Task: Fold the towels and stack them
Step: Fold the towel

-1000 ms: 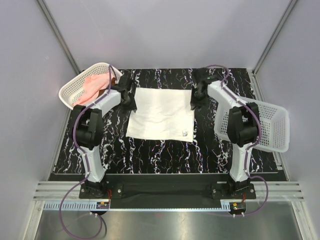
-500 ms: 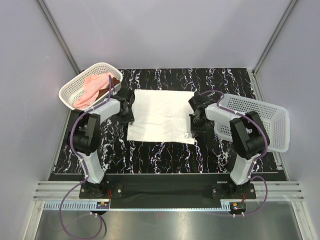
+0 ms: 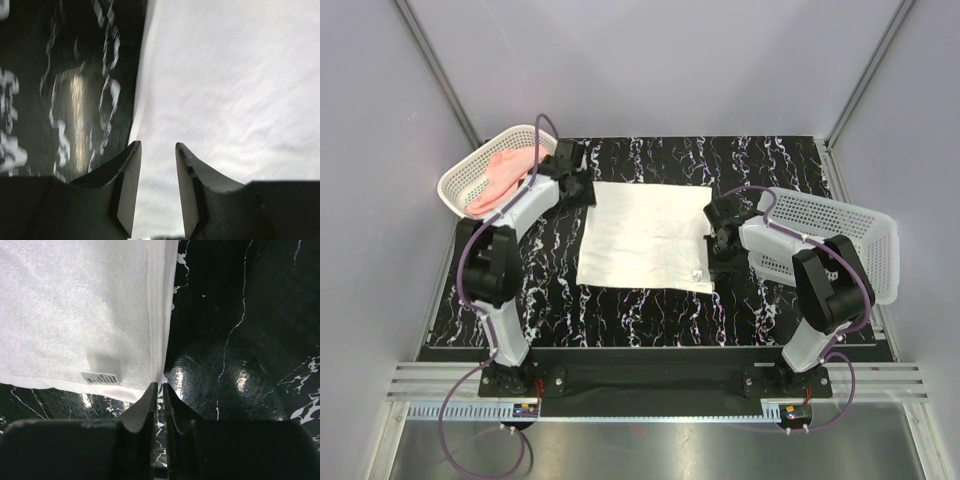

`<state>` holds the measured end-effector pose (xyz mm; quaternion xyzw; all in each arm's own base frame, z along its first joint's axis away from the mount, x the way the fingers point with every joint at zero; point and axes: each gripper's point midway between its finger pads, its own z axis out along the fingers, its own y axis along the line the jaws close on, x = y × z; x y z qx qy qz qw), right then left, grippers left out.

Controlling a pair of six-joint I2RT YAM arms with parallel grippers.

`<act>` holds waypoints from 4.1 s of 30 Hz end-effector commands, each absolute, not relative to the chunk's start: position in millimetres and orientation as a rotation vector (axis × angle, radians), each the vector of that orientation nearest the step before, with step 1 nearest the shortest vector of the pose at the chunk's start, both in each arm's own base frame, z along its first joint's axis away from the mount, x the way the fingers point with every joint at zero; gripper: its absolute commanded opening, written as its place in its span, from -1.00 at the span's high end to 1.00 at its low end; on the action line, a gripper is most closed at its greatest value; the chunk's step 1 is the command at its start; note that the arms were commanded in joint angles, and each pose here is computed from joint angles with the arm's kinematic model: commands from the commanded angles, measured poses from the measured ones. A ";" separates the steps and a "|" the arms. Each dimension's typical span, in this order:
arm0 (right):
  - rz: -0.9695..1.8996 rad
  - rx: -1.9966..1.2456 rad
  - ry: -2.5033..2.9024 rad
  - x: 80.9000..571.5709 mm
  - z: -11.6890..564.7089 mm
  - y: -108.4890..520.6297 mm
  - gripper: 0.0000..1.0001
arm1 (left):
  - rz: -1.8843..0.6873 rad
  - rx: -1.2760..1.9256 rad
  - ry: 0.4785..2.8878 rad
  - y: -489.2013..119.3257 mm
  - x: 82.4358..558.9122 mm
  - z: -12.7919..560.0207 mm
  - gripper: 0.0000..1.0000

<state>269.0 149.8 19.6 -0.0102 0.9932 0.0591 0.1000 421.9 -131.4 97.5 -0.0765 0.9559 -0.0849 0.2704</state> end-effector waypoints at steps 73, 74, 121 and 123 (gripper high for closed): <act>0.702 -0.372 2.438 589.1 48.6 168.2 0.05 | -0.160 0.790 2.321 -153.5 582.8 69.5 -0.10; 0.718 -0.364 2.463 586.0 40.2 169.2 0.07 | -0.200 0.792 2.322 -153.0 582.1 68.7 -0.11; 0.817 -0.347 2.457 579.9 35.2 176.2 0.81 | -0.339 0.501 2.486 -107.0 585.4 44.8 0.46; 0.828 -0.346 2.459 578.7 34.1 177.3 0.82 | -0.337 0.496 2.492 -106.5 584.5 43.9 0.52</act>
